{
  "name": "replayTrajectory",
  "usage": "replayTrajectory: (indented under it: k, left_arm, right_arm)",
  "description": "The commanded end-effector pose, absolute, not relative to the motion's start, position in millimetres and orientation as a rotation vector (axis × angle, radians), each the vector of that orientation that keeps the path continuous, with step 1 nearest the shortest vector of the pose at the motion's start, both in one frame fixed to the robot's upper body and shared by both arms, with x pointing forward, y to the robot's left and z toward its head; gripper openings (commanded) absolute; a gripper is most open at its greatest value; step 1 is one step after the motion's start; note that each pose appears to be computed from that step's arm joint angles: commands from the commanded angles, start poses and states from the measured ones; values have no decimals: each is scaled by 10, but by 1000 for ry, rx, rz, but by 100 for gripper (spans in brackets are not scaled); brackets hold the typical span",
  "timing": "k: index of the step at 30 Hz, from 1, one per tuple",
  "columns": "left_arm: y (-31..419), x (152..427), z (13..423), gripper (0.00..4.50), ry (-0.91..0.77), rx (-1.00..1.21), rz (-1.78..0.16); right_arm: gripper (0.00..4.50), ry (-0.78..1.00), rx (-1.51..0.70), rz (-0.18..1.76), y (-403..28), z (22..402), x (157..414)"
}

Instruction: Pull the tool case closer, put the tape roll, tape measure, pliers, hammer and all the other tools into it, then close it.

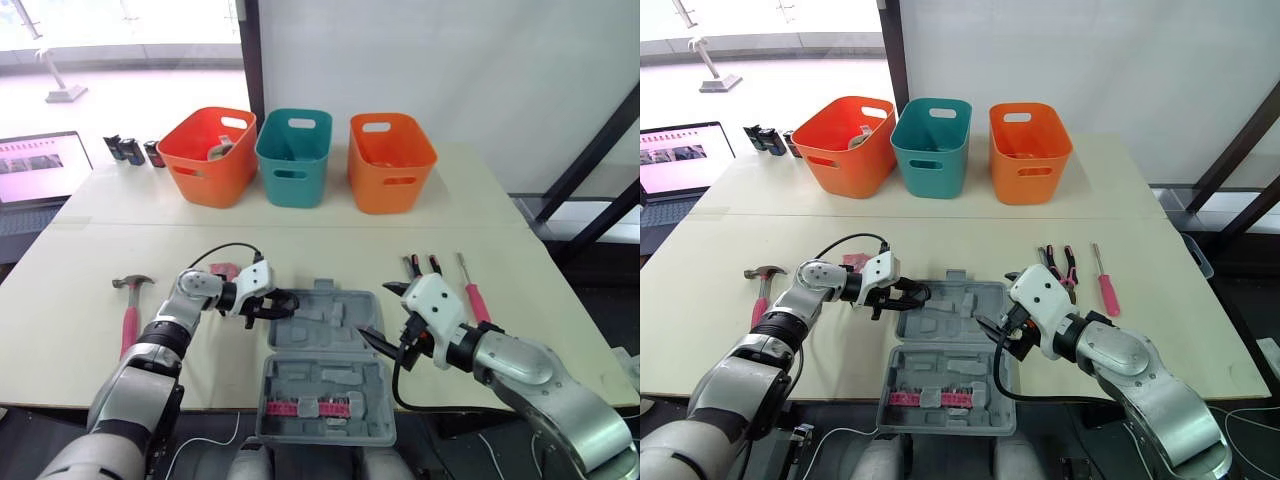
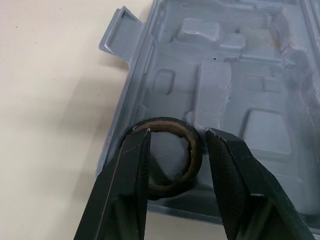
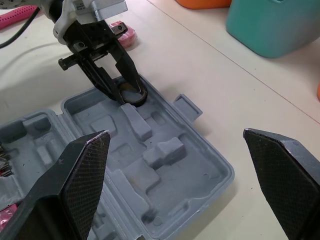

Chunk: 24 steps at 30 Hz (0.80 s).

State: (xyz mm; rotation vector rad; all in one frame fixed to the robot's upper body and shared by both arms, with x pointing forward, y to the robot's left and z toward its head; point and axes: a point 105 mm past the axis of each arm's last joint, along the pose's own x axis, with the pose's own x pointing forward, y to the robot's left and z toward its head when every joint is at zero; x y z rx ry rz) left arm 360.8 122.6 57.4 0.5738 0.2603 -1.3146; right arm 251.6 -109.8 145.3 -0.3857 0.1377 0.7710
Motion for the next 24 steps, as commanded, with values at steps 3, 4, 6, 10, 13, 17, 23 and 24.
replayTrajectory:
  k: [3,4,6,10,13,17,23,24]
  left_arm:
    - [1267,3579,485,184,290,588,-1316]
    - [1254,3589,513,184,279,583,-1316]
    - [1216,3617,640,184,226,566,-1323]
    - [1179,3643,946,184,122,498,-1345]
    - [1195,3606,1184,184,58,443,-1373]
    - [1510,3468,1514,184,88,355,-1342]
    - [2626,3307,1536,184,284,381,-976]
    - [2786,3285,1547,184,289,390,-914]
  right_arm:
    - [450,80,-402,769,-1082,1589,2491]
    - [450,80,-401,769,-1083,1589,2490]
    - [450,80,-400,770,-1087,1588,2488]
    - [450,73,-394,767,-1120,1605,2493]
    - [450,65,-383,755,-1188,1637,2515]
    - [450,55,-349,707,-1477,1706,2558]
    - [450,117,-321,610,-2172,1582,2533]
    - [450,120,-317,596,-2260,1560,2534]
